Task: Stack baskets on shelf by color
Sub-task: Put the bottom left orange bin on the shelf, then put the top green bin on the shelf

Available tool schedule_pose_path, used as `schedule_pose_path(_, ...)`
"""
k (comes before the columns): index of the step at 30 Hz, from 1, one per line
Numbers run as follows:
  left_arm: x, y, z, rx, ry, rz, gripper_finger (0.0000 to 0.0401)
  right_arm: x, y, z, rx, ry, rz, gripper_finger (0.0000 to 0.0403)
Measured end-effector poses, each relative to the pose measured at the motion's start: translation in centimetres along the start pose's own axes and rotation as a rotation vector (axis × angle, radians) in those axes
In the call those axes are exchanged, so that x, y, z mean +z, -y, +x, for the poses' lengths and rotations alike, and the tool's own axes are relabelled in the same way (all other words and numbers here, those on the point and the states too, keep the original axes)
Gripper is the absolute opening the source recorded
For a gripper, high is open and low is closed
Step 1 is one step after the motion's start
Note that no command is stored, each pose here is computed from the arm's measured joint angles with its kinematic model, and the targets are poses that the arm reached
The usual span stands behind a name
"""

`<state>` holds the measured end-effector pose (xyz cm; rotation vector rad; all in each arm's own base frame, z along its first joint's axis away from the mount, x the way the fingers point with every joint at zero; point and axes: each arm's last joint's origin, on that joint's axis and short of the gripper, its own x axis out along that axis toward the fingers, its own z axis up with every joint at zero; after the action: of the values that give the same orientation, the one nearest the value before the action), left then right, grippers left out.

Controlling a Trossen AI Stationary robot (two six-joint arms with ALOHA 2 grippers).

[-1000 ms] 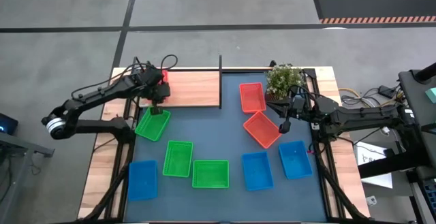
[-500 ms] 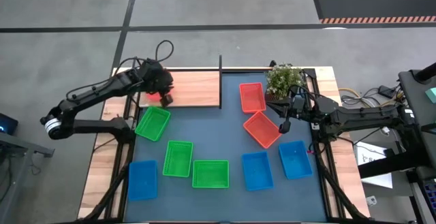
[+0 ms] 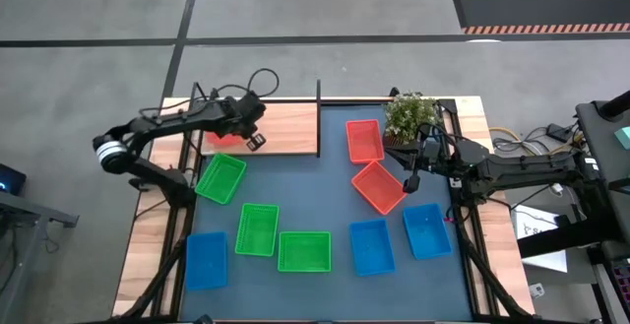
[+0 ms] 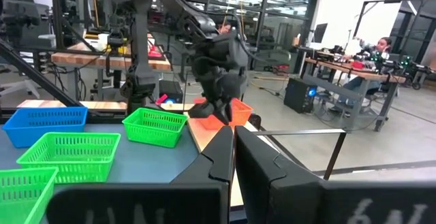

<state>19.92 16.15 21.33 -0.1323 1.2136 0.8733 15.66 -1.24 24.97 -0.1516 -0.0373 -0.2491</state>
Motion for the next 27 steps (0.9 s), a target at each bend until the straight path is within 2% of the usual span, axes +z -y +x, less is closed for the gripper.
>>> schedule_pose_path(6, -0.7, 0.2, -0.3, -0.011, -0.084, 0.037, 0.0053, -0.2, 0.0, 0.0, 0.003, -0.016, -0.003, 0.0009)
schedule_pose_path(13, -0.3, -0.1, -2.7, -0.038, 0.015, -0.005, 0.0053, -0.2, 0.0, 0.0, 0.003, -0.022, -0.005, 0.0009)
schedule_pose_path(17, 0.3, 0.6, -5.7, -0.183, 0.136, -0.062, 0.0053, -0.2, 0.0, 0.0, 0.003, -0.022, -0.005, 0.0009)
schedule_pose_path(22, -0.8, 3.7, -9.7, -0.378, 0.273, 0.025, 0.0053, -0.2, 0.0, 0.0, 0.003, -0.021, -0.006, 0.0009)
schedule_pose_path(27, -3.4, 7.0, -12.9, -0.504, 0.281, 0.124, 0.0053, -0.2, 0.0, 0.0, 0.003, -0.022, -0.015, 0.0009)
